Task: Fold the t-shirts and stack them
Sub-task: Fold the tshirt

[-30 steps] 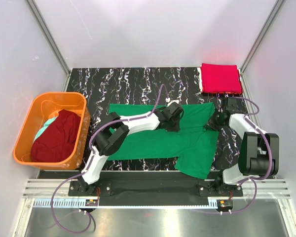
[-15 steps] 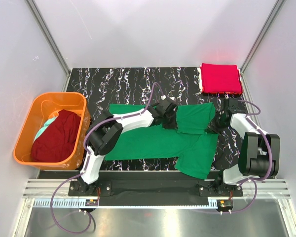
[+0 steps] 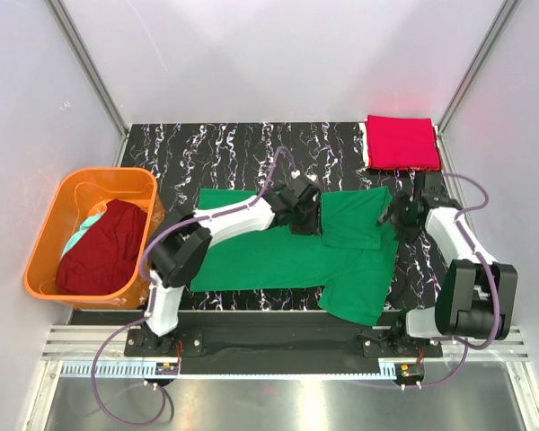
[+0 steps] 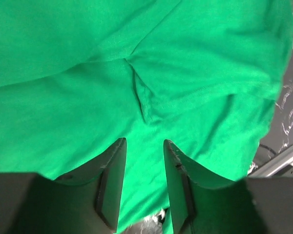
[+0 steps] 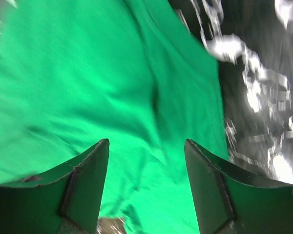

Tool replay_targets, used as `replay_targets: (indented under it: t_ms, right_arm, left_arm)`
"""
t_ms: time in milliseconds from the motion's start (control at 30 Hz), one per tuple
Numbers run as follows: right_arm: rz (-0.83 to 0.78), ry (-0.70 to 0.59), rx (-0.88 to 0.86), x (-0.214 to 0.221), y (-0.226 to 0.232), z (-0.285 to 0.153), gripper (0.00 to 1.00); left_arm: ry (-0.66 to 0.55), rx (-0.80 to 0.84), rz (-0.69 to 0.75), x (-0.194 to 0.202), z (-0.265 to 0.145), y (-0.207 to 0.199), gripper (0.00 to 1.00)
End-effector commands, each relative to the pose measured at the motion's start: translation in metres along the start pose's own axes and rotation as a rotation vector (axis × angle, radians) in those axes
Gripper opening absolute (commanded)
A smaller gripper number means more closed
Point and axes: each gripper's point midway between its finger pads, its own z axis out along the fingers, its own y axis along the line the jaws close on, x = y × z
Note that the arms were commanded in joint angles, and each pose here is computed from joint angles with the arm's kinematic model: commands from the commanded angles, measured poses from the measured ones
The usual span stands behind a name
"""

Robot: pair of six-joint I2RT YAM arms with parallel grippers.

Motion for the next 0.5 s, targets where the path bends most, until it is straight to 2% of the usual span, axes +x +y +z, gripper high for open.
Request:
replay_targets:
  t_ms: [0, 67, 133, 300, 333, 467]
  right_arm:
    - [-0.02, -0.195, -0.053, -0.067, 0.029, -0.011, 0.71]
    - [-0.03, -0.216, -0.117, -0.088, 0.051, -0.009, 0.7]
    - [-0.018, -0.165, -0.115, -0.09, 0.055, 0.012, 0.7]
    - [-0.039, -0.147, -0.151, -0.102, 0.075, 0.038, 0.69]
    - [-0.056, -0.157, -0.157, -0.106, 0.084, 0.039, 0.67]
    - [-0.074, -0.162, -0.081, -0.117, 0.081, 0.062, 0.5]
  left_arm:
    - [-0.178, -0.026, 0.077, -0.05, -0.061, -0.001, 0.42]
    - [-0.209, -0.087, 0.076, -0.063, -0.071, 0.019, 0.43]
    - [-0.217, -0.156, 0.069, -0.078, -0.078, 0.048, 0.45]
    - [-0.233, -0.361, 0.019, -0.104, -0.088, 0.125, 0.47]
    - [-0.228, -0.411, 0.005, -0.105, -0.087, 0.141, 0.47]
    - [-0.224, -0.501, -0.075, -0.11, -0.086, 0.188, 0.46]
